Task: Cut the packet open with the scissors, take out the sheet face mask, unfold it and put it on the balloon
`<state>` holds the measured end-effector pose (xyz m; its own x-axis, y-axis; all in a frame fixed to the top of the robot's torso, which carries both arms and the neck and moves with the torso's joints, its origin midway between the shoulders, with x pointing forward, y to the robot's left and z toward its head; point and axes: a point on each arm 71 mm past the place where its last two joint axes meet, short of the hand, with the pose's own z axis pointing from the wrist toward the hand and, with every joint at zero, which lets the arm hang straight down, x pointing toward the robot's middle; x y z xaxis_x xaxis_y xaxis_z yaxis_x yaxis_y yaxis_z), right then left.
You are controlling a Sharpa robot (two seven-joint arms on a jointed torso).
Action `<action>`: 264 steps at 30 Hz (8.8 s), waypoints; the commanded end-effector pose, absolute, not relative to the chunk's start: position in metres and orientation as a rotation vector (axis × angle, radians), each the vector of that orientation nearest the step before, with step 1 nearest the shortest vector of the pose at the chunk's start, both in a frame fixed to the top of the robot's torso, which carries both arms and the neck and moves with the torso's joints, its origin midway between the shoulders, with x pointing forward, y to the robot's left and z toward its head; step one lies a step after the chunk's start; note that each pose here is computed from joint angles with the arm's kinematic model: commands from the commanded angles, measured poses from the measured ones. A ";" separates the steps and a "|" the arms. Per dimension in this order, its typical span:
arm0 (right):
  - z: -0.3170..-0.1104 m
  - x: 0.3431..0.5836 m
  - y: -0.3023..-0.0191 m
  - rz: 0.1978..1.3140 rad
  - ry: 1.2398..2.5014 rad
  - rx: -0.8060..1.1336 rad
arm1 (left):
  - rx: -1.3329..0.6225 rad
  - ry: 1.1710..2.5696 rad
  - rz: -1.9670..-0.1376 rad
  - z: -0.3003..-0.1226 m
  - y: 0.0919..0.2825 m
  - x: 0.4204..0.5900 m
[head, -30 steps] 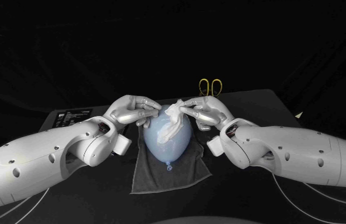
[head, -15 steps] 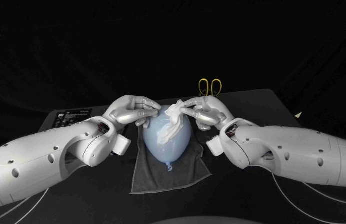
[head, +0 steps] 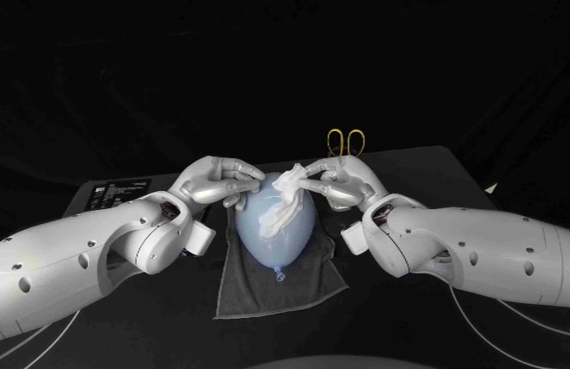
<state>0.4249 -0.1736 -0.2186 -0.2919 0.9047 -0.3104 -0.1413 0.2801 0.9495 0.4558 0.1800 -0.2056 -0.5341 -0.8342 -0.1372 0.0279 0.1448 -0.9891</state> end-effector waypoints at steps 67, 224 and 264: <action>-0.218 0.424 -0.178 1.208 1.490 0.757 | -0.782 1.692 -1.500 -0.205 0.181 0.455; -0.201 0.406 -0.172 1.350 1.608 0.824 | -0.174 1.735 -1.249 -0.176 0.120 0.495; -0.181 0.415 -0.167 1.426 1.821 0.550 | -0.357 1.965 -1.525 -0.187 0.130 0.500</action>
<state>0.4182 -0.1729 -0.1793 -0.5229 0.8062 -0.2768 -0.1086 0.2591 0.9597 0.5029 0.1333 -0.1873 -0.7119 -0.5580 -0.4264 0.2275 0.3911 -0.8918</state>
